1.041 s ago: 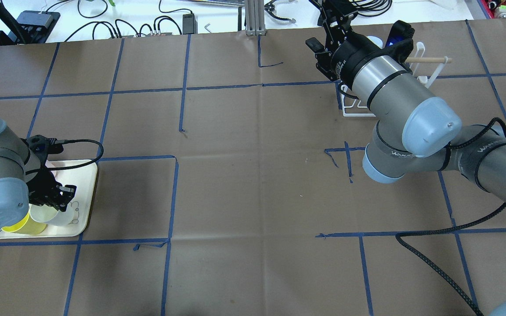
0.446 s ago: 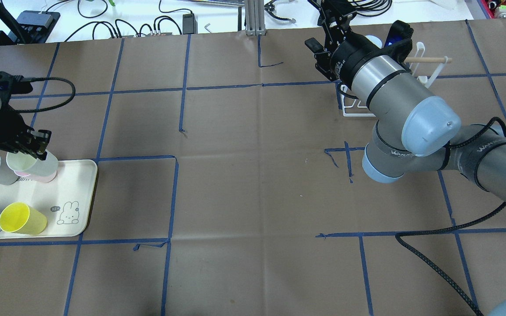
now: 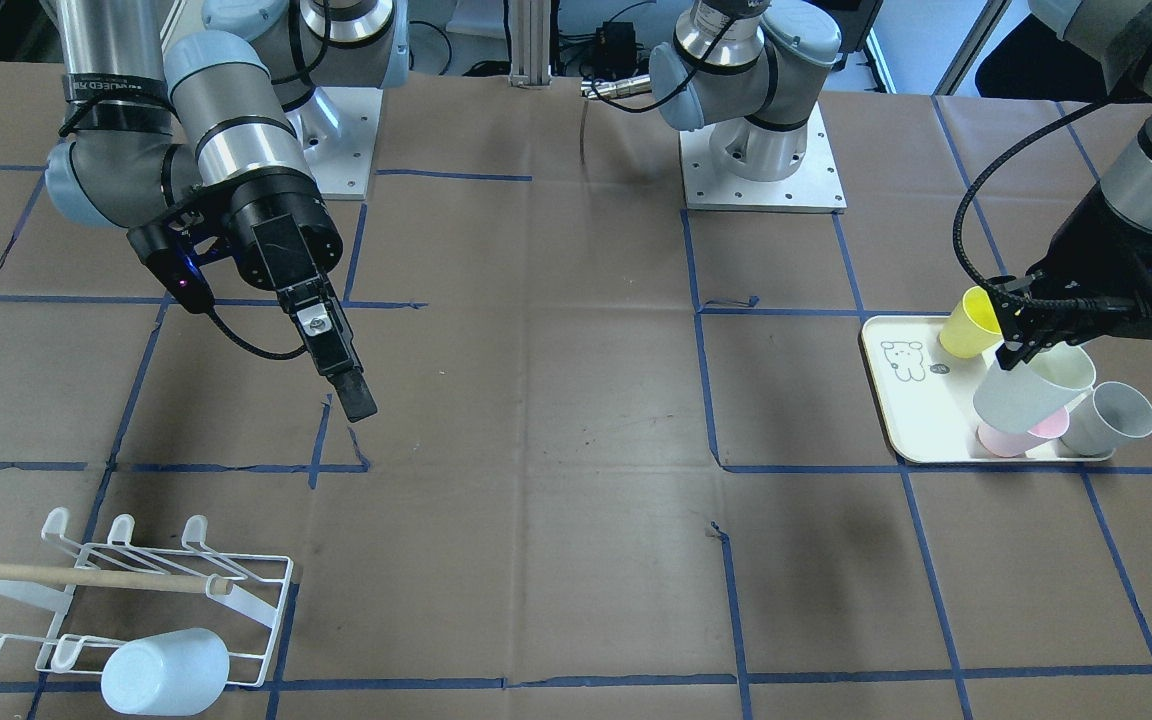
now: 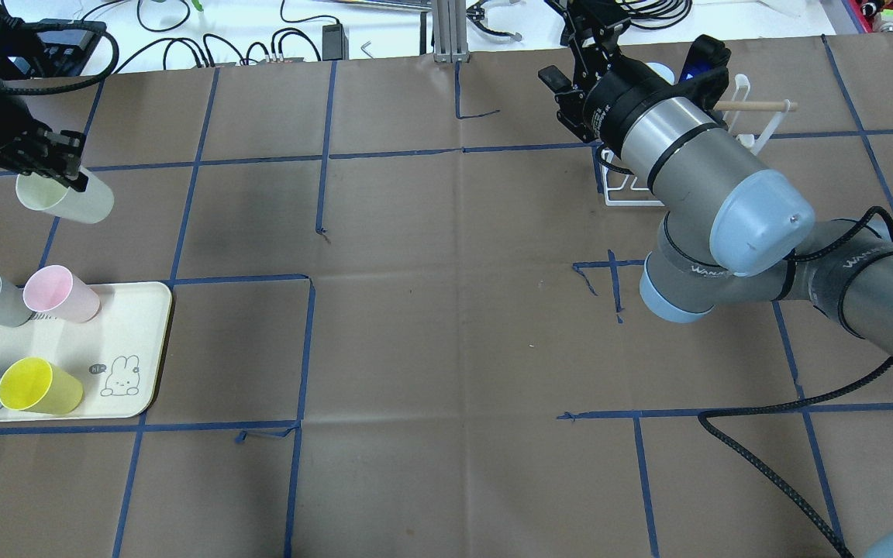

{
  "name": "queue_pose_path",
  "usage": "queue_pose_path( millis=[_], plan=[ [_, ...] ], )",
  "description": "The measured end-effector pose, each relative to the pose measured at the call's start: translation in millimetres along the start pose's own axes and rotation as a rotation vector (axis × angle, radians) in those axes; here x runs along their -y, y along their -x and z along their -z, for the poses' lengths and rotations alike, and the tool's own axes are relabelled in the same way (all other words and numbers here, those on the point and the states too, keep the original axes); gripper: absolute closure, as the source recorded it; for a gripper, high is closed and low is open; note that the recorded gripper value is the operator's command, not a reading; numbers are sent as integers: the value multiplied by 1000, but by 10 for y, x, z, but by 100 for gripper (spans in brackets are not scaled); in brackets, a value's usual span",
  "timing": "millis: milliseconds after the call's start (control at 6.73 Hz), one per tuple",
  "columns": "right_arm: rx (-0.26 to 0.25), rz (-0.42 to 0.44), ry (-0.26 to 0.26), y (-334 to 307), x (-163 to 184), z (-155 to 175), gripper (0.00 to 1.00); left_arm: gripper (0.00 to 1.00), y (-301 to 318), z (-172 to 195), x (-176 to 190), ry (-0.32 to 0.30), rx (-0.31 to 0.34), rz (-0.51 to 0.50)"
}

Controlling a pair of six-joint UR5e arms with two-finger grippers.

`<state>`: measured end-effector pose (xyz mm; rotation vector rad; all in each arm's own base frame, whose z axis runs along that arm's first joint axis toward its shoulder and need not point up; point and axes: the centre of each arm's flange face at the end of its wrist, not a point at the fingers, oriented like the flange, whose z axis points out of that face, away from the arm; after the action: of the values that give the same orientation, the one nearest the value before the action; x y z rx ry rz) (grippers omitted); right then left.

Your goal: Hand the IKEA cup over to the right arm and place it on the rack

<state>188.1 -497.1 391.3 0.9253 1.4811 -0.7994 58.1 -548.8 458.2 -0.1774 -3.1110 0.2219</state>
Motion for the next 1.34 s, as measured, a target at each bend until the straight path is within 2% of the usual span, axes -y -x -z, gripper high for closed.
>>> queue_pose_path(
  millis=[149,446,595,892,1338],
  plan=[
    [0,0,0,-1,1,-1,0,100,-103,68,162,-70,-39,-98],
    [-1,-1,4,-1,-8,9,0,100,-252,95,422,-281,-133,-241],
    [1,-1,9,5,-34,40,0,100,-371,73,536,-401,-212,-297],
    [-5,-8,15,-4,-128,211,0,100,-650,-56,595,-571,-330,-432],
    [-17,-42,50,-55,-242,372,0,100,-1089,-259,627,-859,-412,-642]
  ],
)
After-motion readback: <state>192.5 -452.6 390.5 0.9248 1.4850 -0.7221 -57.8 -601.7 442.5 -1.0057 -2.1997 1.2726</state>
